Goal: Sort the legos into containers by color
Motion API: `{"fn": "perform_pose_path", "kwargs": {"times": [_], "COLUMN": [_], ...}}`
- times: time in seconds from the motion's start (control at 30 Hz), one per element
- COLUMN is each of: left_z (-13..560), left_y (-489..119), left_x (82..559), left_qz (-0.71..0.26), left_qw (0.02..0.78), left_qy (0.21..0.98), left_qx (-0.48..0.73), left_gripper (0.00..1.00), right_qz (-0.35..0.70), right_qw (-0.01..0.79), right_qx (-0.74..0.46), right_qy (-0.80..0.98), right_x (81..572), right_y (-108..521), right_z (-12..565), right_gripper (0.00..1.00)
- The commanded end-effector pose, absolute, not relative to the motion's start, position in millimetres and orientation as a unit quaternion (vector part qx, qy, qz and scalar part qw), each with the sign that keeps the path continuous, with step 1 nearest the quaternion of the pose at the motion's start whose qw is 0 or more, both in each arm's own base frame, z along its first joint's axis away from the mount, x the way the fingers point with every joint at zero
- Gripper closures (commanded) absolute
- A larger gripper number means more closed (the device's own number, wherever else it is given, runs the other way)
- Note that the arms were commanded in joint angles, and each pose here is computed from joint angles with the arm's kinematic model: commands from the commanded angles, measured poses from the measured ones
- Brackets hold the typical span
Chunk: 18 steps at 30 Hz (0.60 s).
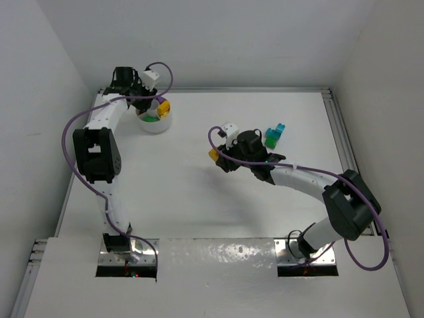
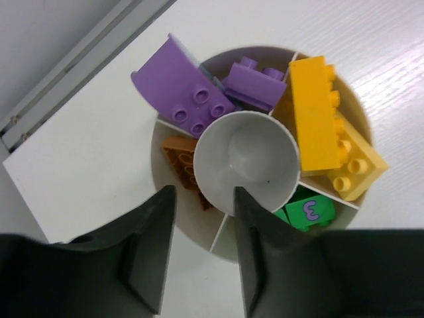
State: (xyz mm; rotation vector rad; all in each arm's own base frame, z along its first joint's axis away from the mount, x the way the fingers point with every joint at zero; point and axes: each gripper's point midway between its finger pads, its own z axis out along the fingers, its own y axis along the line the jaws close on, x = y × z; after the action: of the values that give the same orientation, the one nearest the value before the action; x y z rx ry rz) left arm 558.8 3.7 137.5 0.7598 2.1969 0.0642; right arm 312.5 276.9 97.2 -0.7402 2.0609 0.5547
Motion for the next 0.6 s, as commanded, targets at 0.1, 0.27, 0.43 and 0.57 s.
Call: {"fn": "perform_pose_path", "kwargs": {"times": [0.1, 0.27, 0.43, 0.57], "left_z": [229, 202, 169, 165], "left_y": [-42, -72, -84, -91], "left_x": [553, 530, 528, 536], "left_qz": [-0.049, -0.074, -0.071, -0.057], "left_qw": [0.51, 0.458, 0.405, 0.403], "left_qy": [0.789, 0.787, 0.82, 0.831], "left_qx": [0.339, 0.407, 0.399, 0.378], "left_gripper": [0.44, 0.33, 0.3, 0.4], "right_qz": [0.24, 0.239, 0.241, 0.243], "right_qw": [0.459, 0.458, 0.456, 0.451], "right_qx": [-0.294, -0.295, -0.294, -0.292], "right_qy": [0.803, 0.804, 0.804, 0.808], "right_x": [319, 318, 318, 317], "right_y": [286, 286, 286, 286], "right_z": [128, 127, 126, 123], "right_gripper": [1.0, 1.0, 1.0, 1.0]}}
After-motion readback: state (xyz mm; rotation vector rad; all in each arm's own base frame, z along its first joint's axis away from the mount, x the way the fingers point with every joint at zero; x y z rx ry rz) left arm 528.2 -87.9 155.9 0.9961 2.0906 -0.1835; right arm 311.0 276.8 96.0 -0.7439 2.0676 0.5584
